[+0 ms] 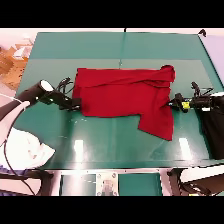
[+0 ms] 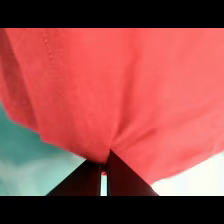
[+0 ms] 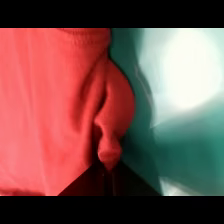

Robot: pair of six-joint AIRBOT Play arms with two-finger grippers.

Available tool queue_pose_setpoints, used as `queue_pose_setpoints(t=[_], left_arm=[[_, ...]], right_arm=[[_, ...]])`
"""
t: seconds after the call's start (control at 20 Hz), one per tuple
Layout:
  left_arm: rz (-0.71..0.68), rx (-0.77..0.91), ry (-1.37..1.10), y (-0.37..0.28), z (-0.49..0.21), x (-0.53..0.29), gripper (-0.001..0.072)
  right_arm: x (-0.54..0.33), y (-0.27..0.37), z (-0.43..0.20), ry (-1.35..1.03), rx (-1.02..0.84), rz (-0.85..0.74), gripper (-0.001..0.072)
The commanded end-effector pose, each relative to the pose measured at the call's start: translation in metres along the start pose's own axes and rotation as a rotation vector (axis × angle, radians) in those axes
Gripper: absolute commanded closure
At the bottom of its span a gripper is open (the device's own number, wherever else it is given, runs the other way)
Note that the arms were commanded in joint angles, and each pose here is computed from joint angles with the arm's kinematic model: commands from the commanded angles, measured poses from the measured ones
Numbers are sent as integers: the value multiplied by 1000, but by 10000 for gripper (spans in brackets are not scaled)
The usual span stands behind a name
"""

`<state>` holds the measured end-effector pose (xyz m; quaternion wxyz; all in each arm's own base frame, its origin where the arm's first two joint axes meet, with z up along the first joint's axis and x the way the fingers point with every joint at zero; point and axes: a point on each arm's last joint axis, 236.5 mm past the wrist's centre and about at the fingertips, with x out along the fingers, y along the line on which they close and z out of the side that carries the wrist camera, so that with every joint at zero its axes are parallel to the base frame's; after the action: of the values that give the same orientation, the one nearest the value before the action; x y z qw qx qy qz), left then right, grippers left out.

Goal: Fold the shirts.

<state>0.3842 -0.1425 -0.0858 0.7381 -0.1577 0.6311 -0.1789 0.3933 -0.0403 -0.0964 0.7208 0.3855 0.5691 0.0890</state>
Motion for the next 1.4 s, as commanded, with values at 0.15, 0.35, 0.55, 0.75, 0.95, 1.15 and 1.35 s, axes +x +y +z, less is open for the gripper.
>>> queue_pose_setpoints(t=[0.15,0.35,0.55,0.75,0.95,1.15,1.35], left_arm=[[33,299,-377,-93,80,-188,686],[5,523,-840,-198,74,-395,685],[-15,696,-1206,-267,-13,-551,684],[-4,745,-1352,-280,-74,-600,684],[43,666,-1263,-257,-54,-574,684],[65,564,-1022,-215,7,-481,684],[78,437,-711,-157,71,-348,684]], right_arm=[[-145,168,41,-314,-277,192,694],[-316,315,3,-735,-582,209,694],[-462,412,-91,-1188,-763,234,694],[-517,425,-144,-1420,-823,79,694],[-517,415,-133,-1424,-797,46,694],[-468,363,-68,-1249,-647,78,694],[-351,287,7,-985,-536,84,694]])
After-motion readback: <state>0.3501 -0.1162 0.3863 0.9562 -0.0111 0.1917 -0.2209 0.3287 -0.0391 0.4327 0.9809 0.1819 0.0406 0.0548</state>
